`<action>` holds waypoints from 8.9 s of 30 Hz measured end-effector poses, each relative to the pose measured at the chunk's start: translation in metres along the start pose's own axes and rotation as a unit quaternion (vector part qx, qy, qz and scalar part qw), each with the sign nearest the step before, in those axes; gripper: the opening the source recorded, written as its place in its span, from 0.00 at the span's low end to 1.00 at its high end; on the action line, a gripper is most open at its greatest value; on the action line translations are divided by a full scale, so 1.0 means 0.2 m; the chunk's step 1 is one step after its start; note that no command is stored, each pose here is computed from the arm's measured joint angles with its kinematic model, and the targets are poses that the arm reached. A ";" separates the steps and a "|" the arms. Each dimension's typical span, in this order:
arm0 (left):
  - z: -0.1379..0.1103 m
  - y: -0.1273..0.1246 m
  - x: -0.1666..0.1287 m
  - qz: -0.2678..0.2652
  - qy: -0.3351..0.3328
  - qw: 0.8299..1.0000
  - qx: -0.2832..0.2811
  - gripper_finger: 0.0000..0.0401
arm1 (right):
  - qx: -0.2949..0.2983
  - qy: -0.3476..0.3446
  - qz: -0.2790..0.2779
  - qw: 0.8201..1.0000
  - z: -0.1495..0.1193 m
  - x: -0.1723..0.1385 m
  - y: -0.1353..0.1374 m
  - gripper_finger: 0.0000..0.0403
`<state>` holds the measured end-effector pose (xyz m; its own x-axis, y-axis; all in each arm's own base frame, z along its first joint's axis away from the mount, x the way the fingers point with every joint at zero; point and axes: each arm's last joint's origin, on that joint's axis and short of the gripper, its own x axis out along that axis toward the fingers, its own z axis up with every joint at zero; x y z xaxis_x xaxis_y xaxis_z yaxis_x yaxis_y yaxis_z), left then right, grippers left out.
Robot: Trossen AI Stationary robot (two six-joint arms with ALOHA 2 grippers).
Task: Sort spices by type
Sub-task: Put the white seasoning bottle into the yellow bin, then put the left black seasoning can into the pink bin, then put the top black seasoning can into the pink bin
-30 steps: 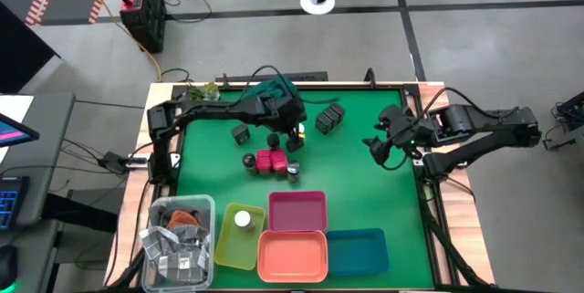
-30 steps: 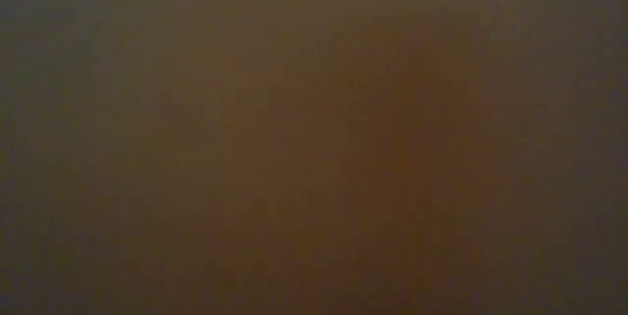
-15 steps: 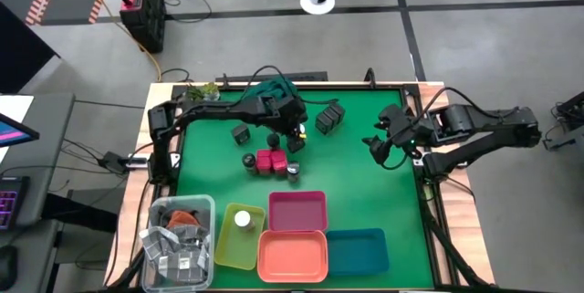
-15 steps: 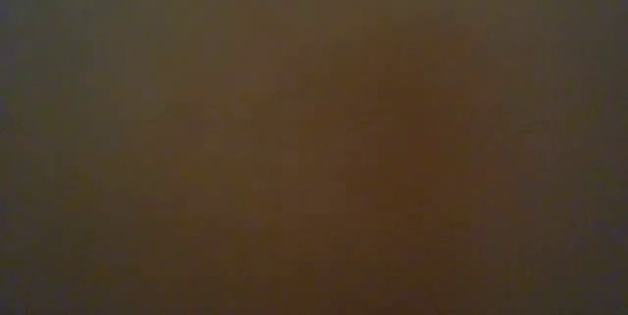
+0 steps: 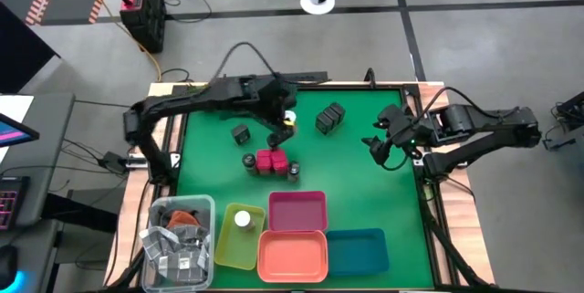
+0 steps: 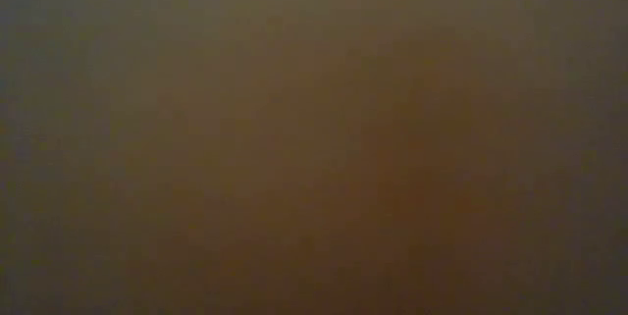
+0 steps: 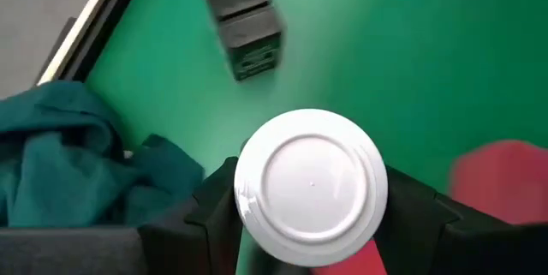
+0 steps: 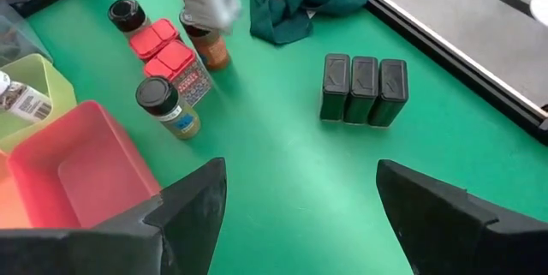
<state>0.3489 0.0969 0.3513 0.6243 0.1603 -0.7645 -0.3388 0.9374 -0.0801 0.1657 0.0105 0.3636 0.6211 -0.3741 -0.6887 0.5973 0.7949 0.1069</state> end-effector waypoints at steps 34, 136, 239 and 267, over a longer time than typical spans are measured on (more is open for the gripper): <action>-0.85 -1.37 -0.38 -0.091 0.151 0.983 0.046 0.51 | -0.104 -0.046 0.013 0.993 0.09 0.03 -0.03 0.81; -0.71 0.43 0.13 0.130 0.174 0.972 -0.090 0.75 | -0.035 -0.015 0.059 0.998 0.24 0.35 0.03 0.81; -0.46 -0.93 0.32 -0.062 0.233 0.967 0.082 0.63 | -0.109 0.099 0.083 0.986 0.05 0.11 0.06 0.81; -0.42 -0.49 -0.20 0.095 -0.040 0.995 -0.012 0.63 | -0.089 0.037 -0.021 0.995 0.13 0.58 -0.29 0.81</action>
<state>0.2978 -0.0263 0.3370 0.6019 0.3581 -0.7138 -0.4716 0.8807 0.0443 0.2160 -0.0901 0.2960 0.5551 -0.3780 -0.7410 0.5187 0.8536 -0.0469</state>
